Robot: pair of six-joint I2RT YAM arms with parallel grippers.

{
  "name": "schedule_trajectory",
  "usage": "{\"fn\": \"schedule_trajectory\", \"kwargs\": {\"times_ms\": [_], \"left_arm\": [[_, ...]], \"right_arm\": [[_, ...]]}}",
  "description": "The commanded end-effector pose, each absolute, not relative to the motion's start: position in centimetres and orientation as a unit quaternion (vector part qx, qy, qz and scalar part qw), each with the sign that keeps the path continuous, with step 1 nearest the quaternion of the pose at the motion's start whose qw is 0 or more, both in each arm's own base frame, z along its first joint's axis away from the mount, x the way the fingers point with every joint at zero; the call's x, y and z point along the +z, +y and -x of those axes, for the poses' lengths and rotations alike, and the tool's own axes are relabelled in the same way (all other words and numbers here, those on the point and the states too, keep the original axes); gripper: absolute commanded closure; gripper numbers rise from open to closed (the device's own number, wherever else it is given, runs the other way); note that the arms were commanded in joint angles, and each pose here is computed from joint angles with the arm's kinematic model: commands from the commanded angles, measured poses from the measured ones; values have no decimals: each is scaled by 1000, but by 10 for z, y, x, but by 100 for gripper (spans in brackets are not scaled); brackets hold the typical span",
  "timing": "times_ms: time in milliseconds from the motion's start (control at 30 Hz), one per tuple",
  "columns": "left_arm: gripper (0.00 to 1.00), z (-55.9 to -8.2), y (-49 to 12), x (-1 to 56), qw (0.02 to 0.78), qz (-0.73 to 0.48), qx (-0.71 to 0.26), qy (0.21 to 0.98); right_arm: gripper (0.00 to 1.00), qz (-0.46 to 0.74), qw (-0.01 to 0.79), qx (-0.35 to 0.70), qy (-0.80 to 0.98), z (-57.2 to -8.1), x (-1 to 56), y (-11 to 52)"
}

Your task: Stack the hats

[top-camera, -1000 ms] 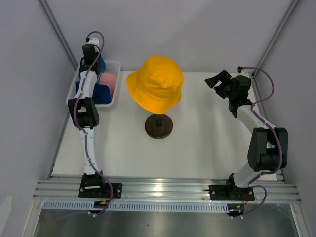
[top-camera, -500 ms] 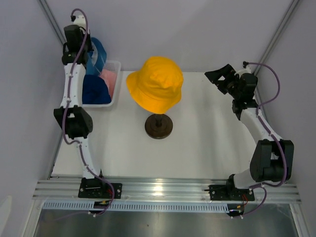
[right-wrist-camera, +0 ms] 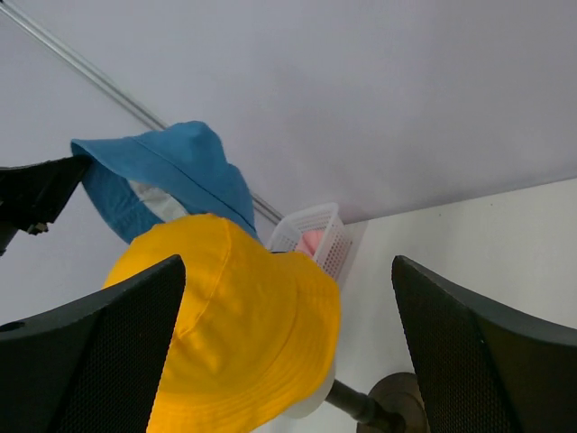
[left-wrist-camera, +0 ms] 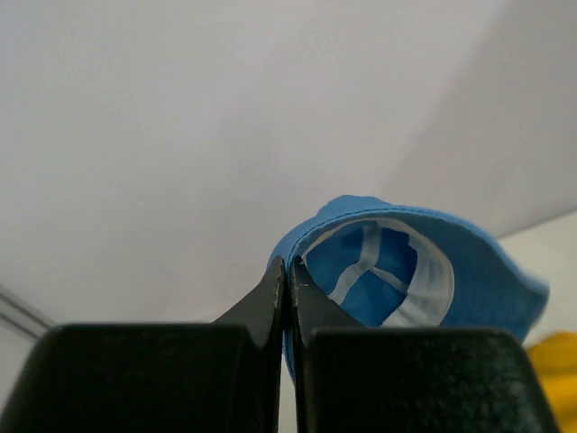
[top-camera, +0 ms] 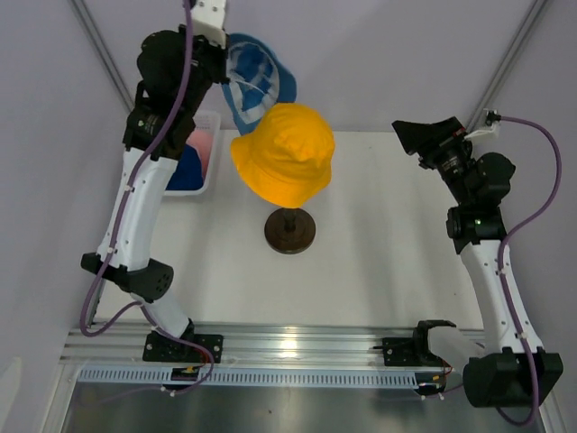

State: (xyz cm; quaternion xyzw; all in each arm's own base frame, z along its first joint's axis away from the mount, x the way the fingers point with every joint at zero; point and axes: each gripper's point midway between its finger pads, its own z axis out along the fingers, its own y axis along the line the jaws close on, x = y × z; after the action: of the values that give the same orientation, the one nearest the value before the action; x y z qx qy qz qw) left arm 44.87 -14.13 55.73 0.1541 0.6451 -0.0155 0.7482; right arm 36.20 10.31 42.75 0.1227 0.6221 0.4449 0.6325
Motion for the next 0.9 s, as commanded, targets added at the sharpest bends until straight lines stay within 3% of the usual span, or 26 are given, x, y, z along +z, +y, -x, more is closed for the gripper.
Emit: {"fn": "schedule_trajectory", "kwargs": {"times_ms": [0,367,533,867], "left_arm": [[99,-419,-173,556,734,-225,25,640],[99,-318,-214,585,767,-290,-32,572],[99,-286,-248,573,765,-337,-49,547],[99,-286,-312,531,729,-369,35,576]], "right_arm": [[0,-140,631,447,618,-344,422,100],[1,-147,611,501,595,-307,435,109],[0,-164,602,533,571,-307,431,119],[0,-192,564,595,540,-314,434,138]]}}
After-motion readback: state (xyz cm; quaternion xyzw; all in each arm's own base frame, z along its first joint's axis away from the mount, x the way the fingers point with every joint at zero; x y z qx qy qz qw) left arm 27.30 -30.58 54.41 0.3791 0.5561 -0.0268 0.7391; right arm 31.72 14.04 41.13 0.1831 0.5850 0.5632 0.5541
